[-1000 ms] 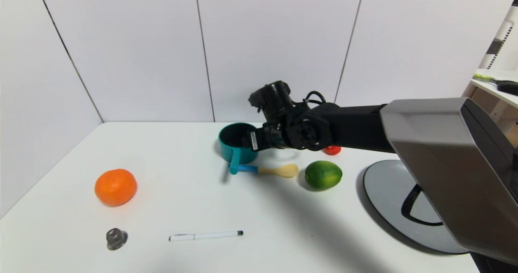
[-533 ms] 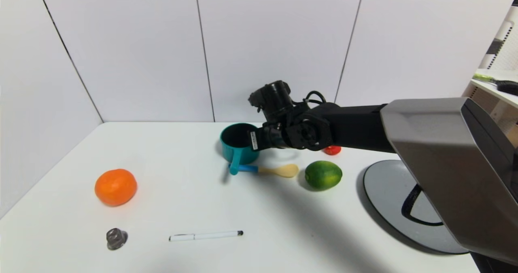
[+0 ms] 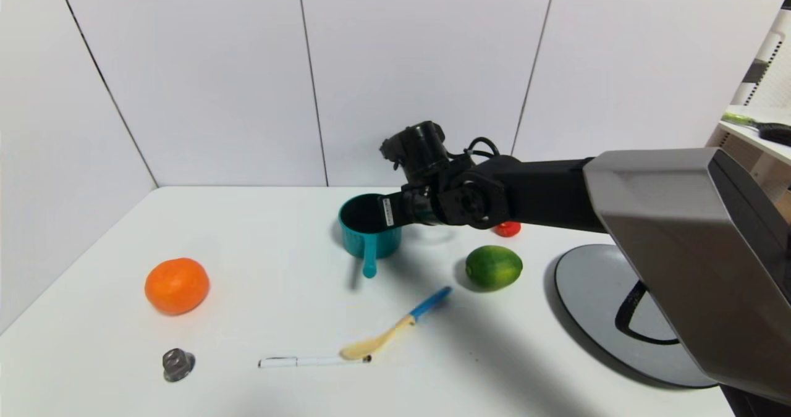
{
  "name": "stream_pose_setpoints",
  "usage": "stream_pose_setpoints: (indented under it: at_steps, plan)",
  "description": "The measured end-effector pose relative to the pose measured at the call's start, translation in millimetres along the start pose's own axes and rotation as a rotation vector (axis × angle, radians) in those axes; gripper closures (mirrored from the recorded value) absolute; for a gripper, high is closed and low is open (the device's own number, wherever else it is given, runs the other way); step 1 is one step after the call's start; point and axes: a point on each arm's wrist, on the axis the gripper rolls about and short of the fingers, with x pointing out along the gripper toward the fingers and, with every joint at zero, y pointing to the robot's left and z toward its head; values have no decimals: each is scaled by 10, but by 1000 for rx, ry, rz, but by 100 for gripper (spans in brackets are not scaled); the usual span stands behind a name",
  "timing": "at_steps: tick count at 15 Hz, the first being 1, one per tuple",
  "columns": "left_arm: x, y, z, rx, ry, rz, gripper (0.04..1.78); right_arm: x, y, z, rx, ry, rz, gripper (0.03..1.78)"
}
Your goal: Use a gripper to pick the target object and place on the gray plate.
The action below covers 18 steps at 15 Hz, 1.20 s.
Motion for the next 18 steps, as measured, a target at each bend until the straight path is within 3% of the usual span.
stream_pose_setpoints:
  at_steps: [9,11,18]
  plan:
    - [0,0,0,0,0,0,13,-266,-99,214,32,-60,-1,174]
    - [0,0,0,0,0,0,13,-412,-201,308,46,-73,-12,175]
    - [0,0,0,0,0,0,13,-921,-692,462,82,-2,-93,175]
